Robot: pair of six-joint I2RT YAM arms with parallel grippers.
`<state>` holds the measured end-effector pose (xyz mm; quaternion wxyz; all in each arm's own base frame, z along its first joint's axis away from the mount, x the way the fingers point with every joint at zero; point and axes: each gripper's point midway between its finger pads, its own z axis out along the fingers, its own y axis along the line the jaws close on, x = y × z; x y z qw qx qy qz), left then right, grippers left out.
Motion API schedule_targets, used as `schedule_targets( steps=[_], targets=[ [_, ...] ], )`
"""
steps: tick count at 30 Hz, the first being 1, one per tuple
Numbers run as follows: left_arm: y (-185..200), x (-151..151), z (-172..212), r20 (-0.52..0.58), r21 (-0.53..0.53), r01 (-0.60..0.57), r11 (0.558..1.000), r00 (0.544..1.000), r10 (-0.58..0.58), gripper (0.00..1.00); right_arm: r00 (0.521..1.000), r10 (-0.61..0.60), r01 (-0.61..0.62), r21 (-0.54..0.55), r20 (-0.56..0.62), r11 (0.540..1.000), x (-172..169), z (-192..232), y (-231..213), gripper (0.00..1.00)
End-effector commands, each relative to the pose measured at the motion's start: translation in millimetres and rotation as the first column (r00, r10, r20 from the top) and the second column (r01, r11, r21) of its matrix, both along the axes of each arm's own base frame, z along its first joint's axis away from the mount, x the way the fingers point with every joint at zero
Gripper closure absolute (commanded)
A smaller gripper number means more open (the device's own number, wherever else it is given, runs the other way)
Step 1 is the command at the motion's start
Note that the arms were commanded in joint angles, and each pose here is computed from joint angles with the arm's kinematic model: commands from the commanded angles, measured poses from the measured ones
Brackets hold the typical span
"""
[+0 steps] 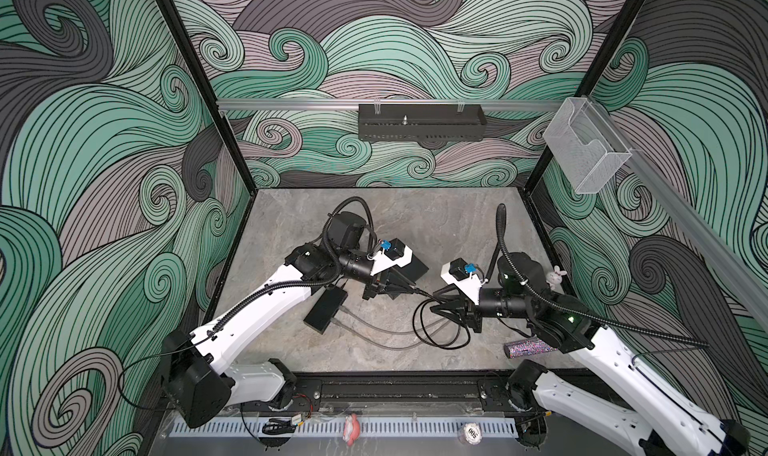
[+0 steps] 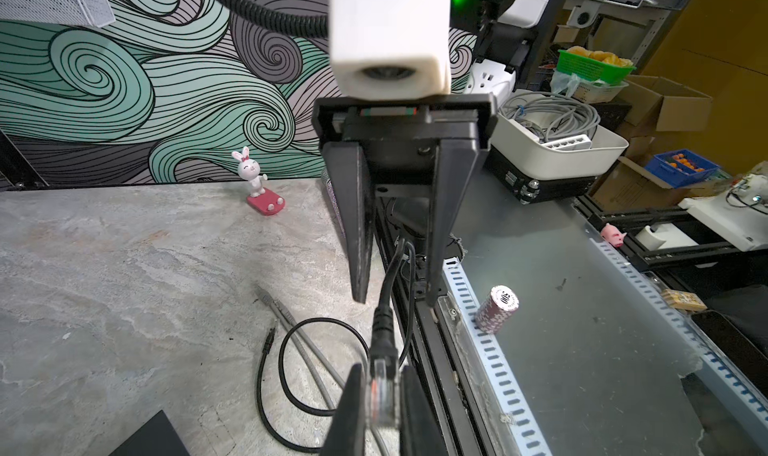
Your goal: Insert the plug into the switch port
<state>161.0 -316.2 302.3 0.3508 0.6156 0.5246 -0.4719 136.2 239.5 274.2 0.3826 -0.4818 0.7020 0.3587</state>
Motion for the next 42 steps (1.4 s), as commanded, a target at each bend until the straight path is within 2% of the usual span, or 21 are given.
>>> schedule_targets(
  steps=[1,14,20,25,40,42],
  targets=[
    [-2,-9,12,0.004,-0.023,0.048,0.999,0.999,-0.048,0.93,0.998,0.040,-0.042,0.022,0.055,0.999,-4,15,3,0.62],
    [-3,-10,10,-0.003,-0.015,0.057,0.998,0.998,-0.057,0.94,0.996,0.056,-0.059,0.042,0.076,0.997,-1,27,10,0.64],
    [-4,-11,9,-0.004,-0.013,0.059,0.998,0.998,-0.059,0.93,0.995,0.064,-0.067,0.037,0.071,0.997,1,24,14,0.60],
    [-4,-11,9,-0.004,-0.012,0.058,0.998,0.998,-0.058,0.94,0.995,0.071,-0.074,0.039,0.066,0.997,1,24,17,0.61],
    [-4,-11,8,-0.010,-0.007,0.060,0.998,0.998,-0.060,0.93,0.994,0.093,-0.096,0.044,0.061,0.994,-3,23,21,0.87],
    [-4,-11,8,-0.008,-0.008,0.060,0.998,0.998,-0.060,0.93,0.994,0.094,-0.097,0.043,0.057,0.994,-3,22,21,0.93]
  ],
)
